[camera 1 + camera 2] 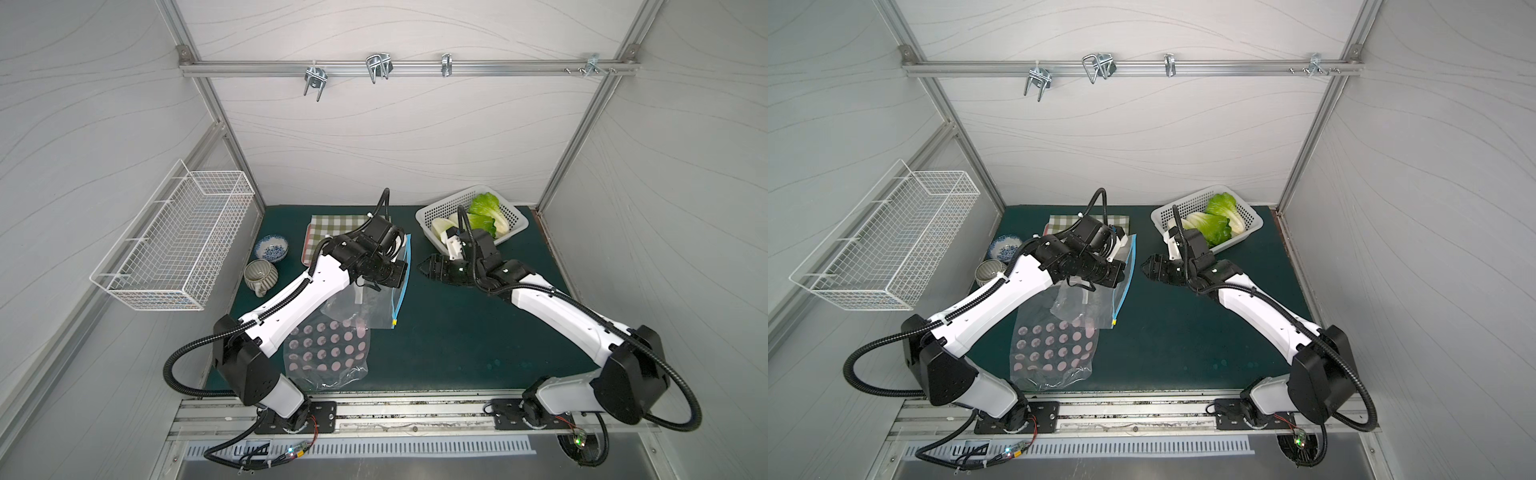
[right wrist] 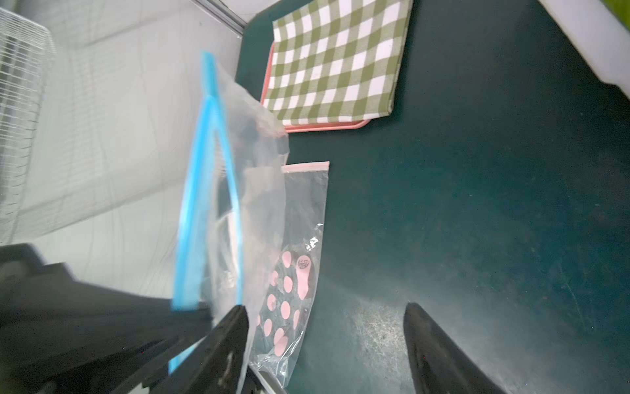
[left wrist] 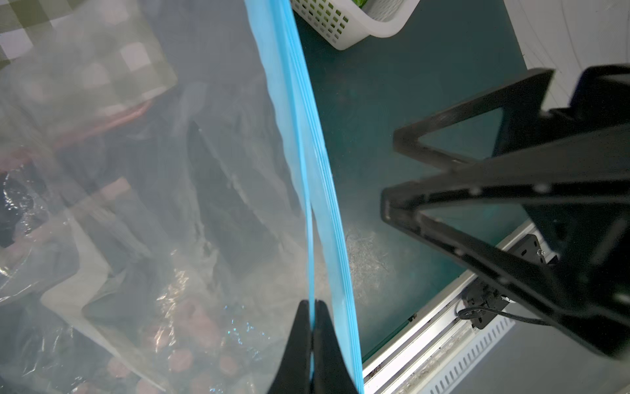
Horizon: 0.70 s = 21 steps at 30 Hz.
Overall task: Put the chinese cabbages into a zipper bag and zip it
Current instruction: Open the zipper food storage bag.
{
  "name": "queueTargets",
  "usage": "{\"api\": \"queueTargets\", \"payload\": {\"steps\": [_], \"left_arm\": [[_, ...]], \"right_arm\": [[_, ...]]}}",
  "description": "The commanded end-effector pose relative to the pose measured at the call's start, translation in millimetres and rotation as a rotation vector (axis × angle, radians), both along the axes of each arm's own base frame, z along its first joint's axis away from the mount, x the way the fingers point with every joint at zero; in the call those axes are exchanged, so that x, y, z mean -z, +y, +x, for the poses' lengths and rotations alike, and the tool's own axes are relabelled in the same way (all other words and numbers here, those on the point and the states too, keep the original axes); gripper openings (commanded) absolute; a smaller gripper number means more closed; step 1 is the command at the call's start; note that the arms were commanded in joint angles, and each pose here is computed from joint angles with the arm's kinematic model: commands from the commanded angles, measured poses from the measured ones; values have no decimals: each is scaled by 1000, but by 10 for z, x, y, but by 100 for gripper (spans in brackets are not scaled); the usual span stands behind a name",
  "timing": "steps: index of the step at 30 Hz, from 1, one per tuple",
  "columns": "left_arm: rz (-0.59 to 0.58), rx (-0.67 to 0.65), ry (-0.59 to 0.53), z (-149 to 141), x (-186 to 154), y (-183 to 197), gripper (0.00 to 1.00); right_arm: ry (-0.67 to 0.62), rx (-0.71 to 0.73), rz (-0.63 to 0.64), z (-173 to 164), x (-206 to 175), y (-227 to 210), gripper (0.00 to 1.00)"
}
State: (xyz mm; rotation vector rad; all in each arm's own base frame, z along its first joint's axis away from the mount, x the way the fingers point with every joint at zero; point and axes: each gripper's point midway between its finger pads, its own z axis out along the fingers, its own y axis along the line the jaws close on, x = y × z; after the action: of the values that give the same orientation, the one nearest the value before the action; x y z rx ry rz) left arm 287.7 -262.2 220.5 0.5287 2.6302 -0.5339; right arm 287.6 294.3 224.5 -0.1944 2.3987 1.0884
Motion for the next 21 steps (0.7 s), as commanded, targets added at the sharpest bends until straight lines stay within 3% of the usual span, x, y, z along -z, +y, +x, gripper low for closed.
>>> {"api": "queueTargets", "payload": {"steps": [1, 7, 13, 18, 21], "left_arm": [[-57, 12, -48, 103, -190, -124, 0], [-70, 6, -47, 75, -263, -113, 0], [52, -98, -94, 182, -305, 243, 0], [90, -186, -66, 360, -190, 436, 0], [68, -169, -37, 418, -93, 317, 0]], "right_arm": [[38, -66, 52, -208, -80, 184, 74], [111, -3, -40, -57, 338, 298, 70], [147, 90, -155, 224, 740, 4, 67], [98, -21, -209, 175, 659, 2, 70], [4, -131, -106, 5, 183, 95, 77]]}}
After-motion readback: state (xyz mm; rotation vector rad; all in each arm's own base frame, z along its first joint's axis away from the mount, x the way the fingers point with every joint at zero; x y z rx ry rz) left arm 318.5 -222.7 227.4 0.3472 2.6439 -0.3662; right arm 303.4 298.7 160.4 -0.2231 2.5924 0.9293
